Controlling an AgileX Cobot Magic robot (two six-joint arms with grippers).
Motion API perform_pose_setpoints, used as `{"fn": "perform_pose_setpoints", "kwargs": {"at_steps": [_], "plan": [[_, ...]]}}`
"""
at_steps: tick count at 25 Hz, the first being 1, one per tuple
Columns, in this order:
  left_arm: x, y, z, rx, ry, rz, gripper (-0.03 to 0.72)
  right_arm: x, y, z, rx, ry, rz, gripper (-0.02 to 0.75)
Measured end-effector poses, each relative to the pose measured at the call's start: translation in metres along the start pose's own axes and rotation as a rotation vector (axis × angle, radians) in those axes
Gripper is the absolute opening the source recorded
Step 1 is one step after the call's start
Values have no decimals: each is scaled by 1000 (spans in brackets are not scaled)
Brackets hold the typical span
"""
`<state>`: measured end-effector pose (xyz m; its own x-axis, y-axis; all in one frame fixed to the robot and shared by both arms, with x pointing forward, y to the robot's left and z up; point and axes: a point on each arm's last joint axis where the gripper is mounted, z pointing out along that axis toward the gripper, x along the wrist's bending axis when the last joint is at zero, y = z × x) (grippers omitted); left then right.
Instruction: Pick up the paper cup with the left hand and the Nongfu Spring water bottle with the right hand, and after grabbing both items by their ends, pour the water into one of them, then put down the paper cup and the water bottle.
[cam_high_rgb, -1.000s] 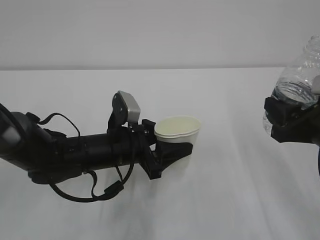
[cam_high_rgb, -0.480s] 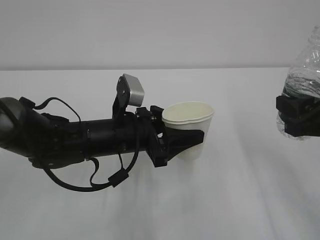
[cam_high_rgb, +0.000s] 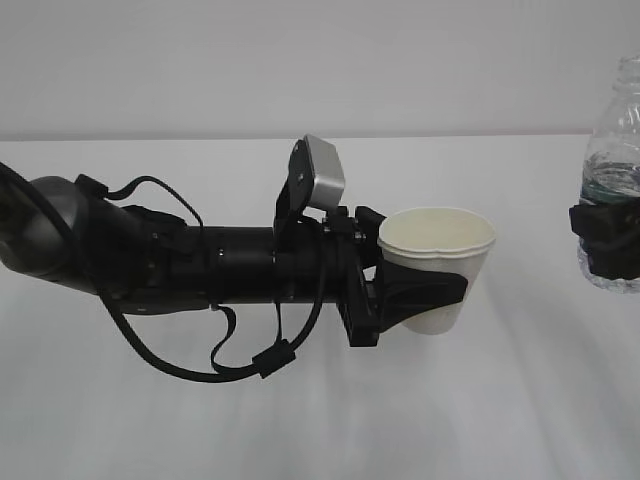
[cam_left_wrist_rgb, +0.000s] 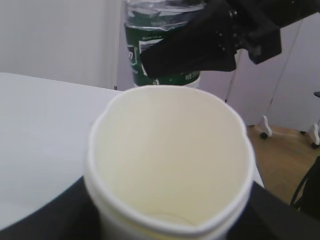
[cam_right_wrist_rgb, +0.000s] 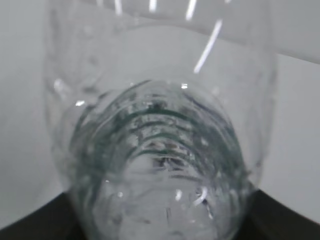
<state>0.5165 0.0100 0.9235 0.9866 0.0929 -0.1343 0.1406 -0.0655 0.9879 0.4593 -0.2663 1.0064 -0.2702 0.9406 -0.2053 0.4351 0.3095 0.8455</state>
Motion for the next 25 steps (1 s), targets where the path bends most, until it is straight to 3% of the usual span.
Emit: {"fn": "perform_pose_setpoints", "kwargs": {"at_steps": [12, 25], "plan": [[0, -5, 4, 72, 28, 4, 447, -12, 25, -2, 50, -44, -168, 420], [10, 12, 12, 43, 43, 58, 447, -14, 24, -3, 75, -61, -328, 417]]}}
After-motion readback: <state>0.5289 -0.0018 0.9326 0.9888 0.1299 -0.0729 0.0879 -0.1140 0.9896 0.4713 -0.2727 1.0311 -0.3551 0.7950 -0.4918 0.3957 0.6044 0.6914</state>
